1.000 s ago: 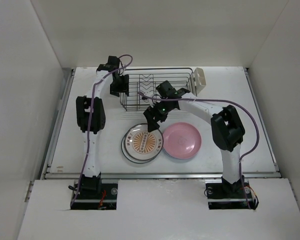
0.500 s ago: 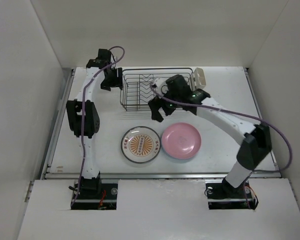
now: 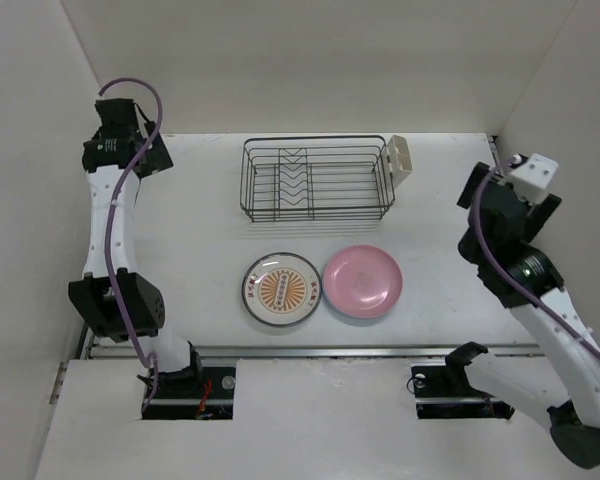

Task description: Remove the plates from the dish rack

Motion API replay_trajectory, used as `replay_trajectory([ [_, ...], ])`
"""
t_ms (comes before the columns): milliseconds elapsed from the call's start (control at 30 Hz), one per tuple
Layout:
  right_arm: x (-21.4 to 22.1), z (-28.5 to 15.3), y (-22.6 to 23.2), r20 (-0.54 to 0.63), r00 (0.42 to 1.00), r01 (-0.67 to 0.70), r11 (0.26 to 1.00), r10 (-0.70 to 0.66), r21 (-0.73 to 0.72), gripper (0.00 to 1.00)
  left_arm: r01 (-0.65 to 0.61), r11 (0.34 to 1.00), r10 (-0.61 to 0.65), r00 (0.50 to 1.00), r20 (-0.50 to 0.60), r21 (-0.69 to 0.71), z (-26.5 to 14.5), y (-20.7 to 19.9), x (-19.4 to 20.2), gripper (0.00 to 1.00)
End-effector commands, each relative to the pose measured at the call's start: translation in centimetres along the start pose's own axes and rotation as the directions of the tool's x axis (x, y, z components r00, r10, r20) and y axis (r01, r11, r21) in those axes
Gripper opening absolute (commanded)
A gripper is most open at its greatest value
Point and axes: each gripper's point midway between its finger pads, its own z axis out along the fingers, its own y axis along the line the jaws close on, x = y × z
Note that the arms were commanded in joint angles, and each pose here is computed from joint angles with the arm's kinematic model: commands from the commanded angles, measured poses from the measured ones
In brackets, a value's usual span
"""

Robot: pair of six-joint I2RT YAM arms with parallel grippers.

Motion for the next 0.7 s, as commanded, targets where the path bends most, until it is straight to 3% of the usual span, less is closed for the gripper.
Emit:
replay_trajectory([
  [0, -1.8, -1.4, -2.5, 0.062, 0.991, -0.117, 0.992, 0.119, -0.039, 1.0, 0.055, 0.988, -0.044, 0.996, 0.074, -0.143, -2.0, 3.3, 1.0, 1.0],
  [100, -1.6, -1.8, -1.3, 0.057, 0.992, -0.107, 0.984, 0.116, -0.142, 1.0, 0.065, 0.994, -0.056, 0.993, 0.102, -0.084, -2.3, 2.6, 1.5, 1.0],
  [300, -0.8, -1.5, -2.2, 0.037, 0.992, -0.117, 0.991, 0.12, -0.06, 1.0, 0.063, 0.998, -0.063, 0.996, 0.067, -0.002, -2.6, 1.3, 2.6, 1.0],
  [667, -0.2, -1.9, -2.2, 0.002, 0.989, -0.147, 0.985, 0.148, -0.086, 1.0, 0.072, 0.996, -0.076, 0.995, 0.063, 0.053, -3.3, 0.6, 3.3, 1.0],
])
